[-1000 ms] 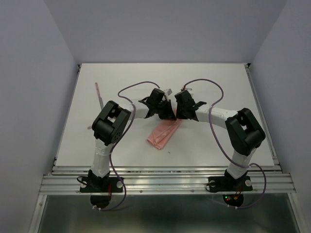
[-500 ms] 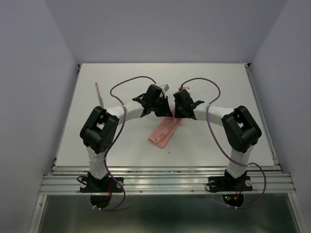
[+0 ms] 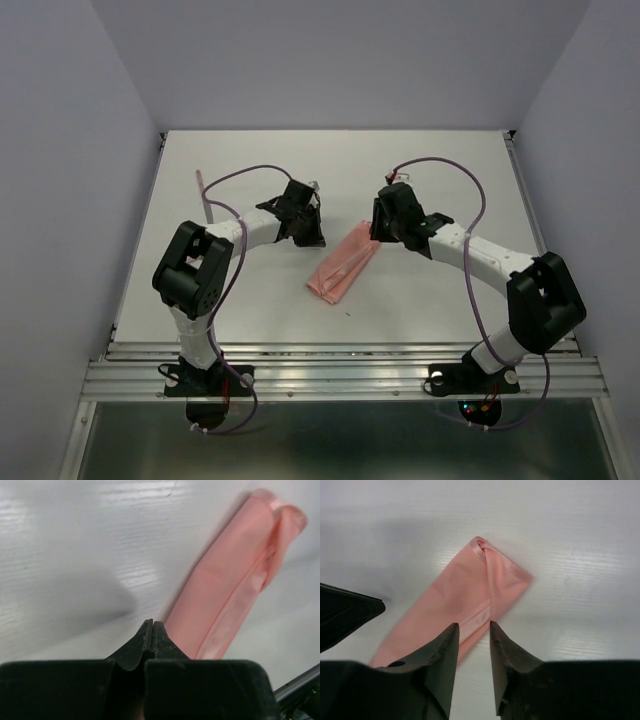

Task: Fold the napkin into a case and place the utensils inside
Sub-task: Smooth out the smaller rectangle-folded napkin at the center of the board.

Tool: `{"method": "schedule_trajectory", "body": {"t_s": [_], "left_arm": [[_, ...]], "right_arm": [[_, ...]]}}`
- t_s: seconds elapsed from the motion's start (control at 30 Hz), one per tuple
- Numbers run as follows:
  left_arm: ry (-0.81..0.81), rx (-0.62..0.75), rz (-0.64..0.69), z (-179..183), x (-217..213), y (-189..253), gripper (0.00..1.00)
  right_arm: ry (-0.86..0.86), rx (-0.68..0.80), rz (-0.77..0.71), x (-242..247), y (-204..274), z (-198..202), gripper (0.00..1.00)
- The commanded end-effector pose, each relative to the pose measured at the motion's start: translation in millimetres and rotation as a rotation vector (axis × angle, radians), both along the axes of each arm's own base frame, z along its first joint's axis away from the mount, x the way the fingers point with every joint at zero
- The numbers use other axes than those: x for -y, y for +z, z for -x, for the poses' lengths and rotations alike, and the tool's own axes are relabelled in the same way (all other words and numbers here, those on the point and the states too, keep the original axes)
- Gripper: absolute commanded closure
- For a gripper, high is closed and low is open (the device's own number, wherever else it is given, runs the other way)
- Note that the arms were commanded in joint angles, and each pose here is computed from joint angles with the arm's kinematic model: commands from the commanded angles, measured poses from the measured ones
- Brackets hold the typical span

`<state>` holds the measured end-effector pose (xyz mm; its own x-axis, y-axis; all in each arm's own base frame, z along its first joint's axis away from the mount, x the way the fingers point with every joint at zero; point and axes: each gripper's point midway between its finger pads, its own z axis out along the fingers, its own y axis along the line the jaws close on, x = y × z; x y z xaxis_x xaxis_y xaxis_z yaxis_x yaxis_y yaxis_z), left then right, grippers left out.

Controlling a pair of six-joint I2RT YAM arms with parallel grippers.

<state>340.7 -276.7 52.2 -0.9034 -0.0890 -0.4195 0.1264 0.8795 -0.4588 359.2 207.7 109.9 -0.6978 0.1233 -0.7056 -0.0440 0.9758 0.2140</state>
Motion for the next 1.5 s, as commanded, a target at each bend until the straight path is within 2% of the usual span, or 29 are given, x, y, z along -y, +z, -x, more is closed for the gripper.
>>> {"method": "schedule_trajectory", "body": {"t_s": [0.0, 0.1, 0.23, 0.43, 0.63, 0.87, 1.0, 1.13, 1.27, 1.37, 1.47], "left_arm": [[0.036, 0.007, -0.047, 12, -18, -1, 1.0], [0.043, -0.038, -0.069, 24, -25, -17, 1.0], [0.036, -0.063, -0.072, 34, -28, -24, 1.0], [-0.012, -0.098, -0.039, 50, -20, -27, 1.0], [-0.035, -0.103, -0.009, 53, -7, -25, 1.0], [-0.056, -0.045, 0.034, 32, 10, 0, 1.0], [-0.053, -0.005, -0.022, 24, 3, 10, 1.0], [-0.011, 0.096, -0.116, 11, -17, 29, 1.0], [0.008, 0.168, -0.255, 9, -27, 40, 0.9], [-0.033, 0.213, -0.337, 18, -16, 46, 0.81], [-0.084, 0.234, -0.39, 32, -4, 45, 0.66]], "right_arm": [[0.017, -0.081, -0.048, 5, -21, 32, 0.73], [0.031, -0.131, -0.061, 2, -35, 54, 0.88], [0.061, -0.185, -0.075, -11, -53, 78, 0.98], [0.092, -0.265, -0.098, -36, -85, 97, 0.99], [0.033, -0.239, -0.1, -39, -98, 81, 0.99], [0.005, -0.213, -0.085, -53, -101, 54, 0.99], [-0.026, -0.198, -0.09, -46, -96, 44, 0.99], [-0.069, -0.193, -0.078, -17, -92, 48, 0.97], [-0.13, -0.181, -0.027, 13, -95, 57, 0.95], [-0.178, -0.194, -0.025, 33, -99, 60, 0.93], [-0.212, -0.221, -0.031, 47, -106, 68, 0.9]]}}
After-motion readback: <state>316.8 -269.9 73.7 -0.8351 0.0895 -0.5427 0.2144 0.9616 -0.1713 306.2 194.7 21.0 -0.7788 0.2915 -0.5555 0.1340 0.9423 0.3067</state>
